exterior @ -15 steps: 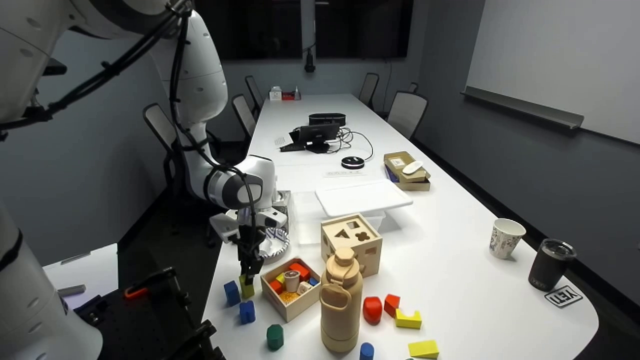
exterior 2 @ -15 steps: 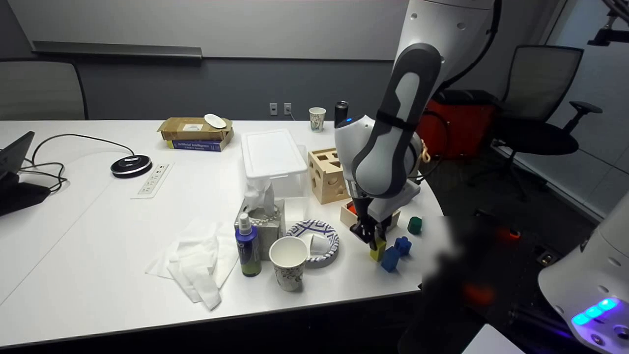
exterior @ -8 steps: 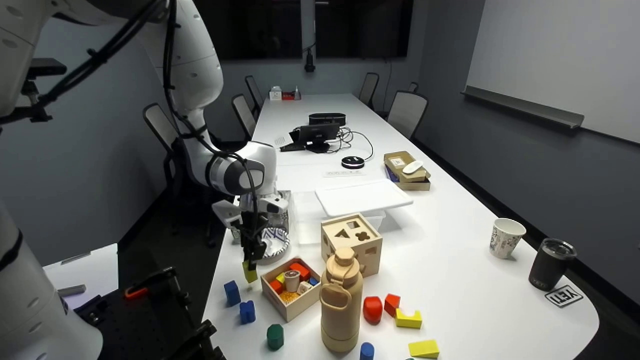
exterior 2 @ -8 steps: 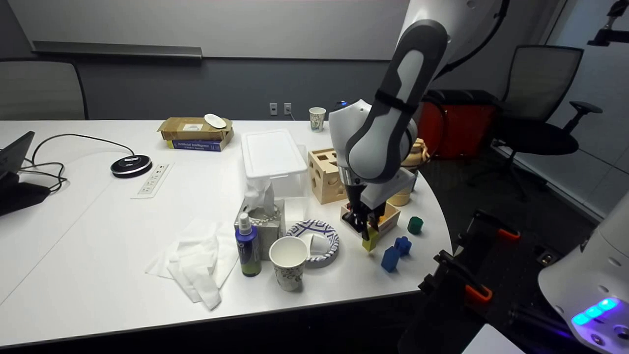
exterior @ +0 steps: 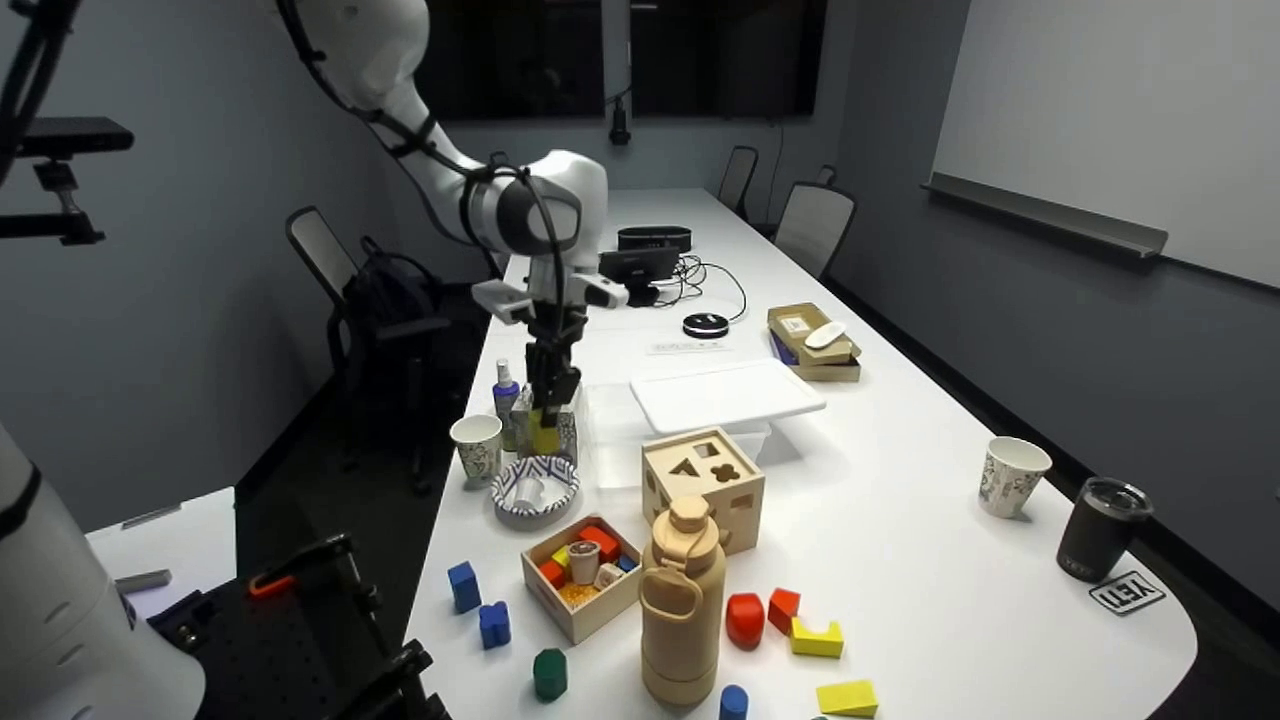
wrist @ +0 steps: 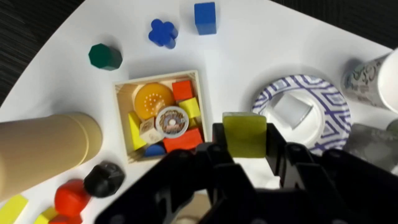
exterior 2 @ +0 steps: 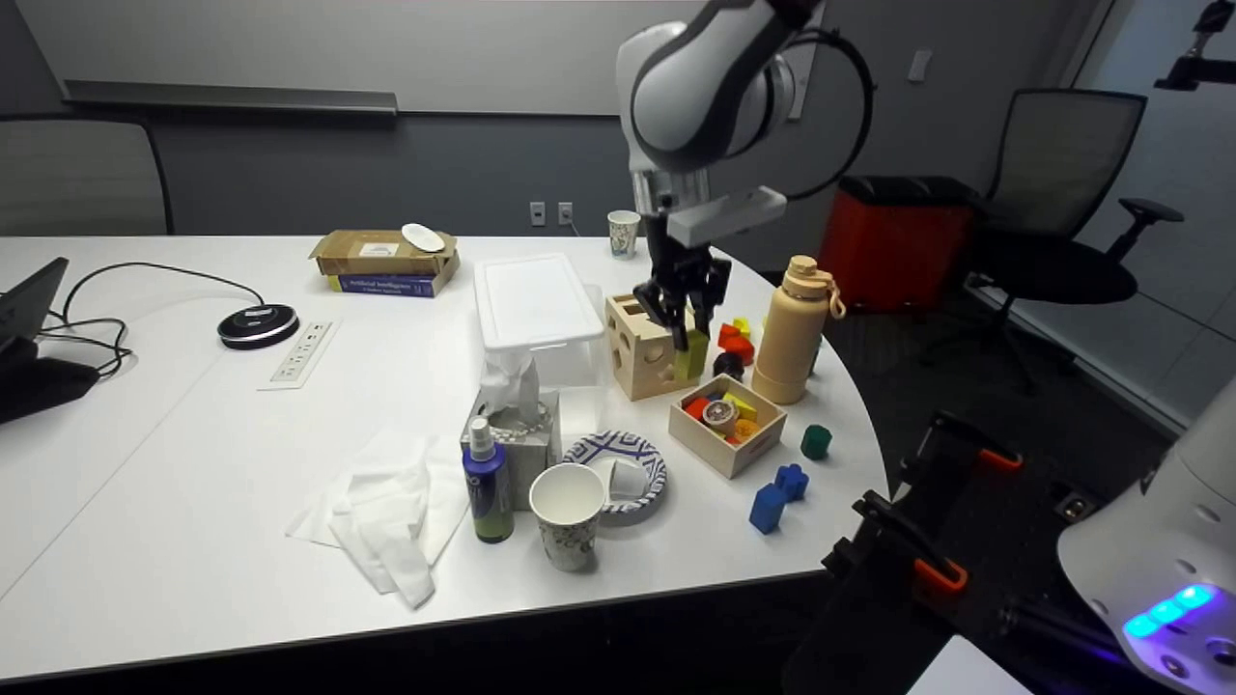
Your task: Close the lid on the box, then pick up the yellow and blue objects and put them in the box
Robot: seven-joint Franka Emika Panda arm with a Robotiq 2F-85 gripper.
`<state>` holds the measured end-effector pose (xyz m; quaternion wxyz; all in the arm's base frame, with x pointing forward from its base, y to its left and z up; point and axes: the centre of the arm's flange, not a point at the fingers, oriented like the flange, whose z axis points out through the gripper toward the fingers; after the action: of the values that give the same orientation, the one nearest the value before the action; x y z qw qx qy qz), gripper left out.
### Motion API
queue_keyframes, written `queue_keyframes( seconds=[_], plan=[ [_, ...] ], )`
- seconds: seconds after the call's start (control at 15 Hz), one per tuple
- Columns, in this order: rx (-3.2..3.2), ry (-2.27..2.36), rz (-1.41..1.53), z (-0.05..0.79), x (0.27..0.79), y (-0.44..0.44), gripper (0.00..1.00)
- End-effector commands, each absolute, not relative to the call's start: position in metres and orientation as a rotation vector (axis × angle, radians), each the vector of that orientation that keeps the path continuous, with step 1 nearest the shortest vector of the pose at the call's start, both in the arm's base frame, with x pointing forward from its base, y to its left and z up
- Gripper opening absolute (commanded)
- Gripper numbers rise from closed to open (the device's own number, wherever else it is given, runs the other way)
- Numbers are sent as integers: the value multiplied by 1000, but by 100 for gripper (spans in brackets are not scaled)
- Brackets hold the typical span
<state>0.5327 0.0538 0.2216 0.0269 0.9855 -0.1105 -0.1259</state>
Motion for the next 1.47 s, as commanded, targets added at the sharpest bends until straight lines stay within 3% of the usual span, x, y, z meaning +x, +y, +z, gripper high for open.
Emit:
queue_keyframes(
  seconds=[0.0, 0.27, 0.6, 1.4],
  plan=[
    [3076, -435, -321, 280, 607, 16, 9],
    [3071, -527, -222, 311, 674, -30, 9],
    [3063, -608, -197, 280, 725, -68, 9],
    [3026, -647, -390, 199, 748, -77, 9]
  ],
)
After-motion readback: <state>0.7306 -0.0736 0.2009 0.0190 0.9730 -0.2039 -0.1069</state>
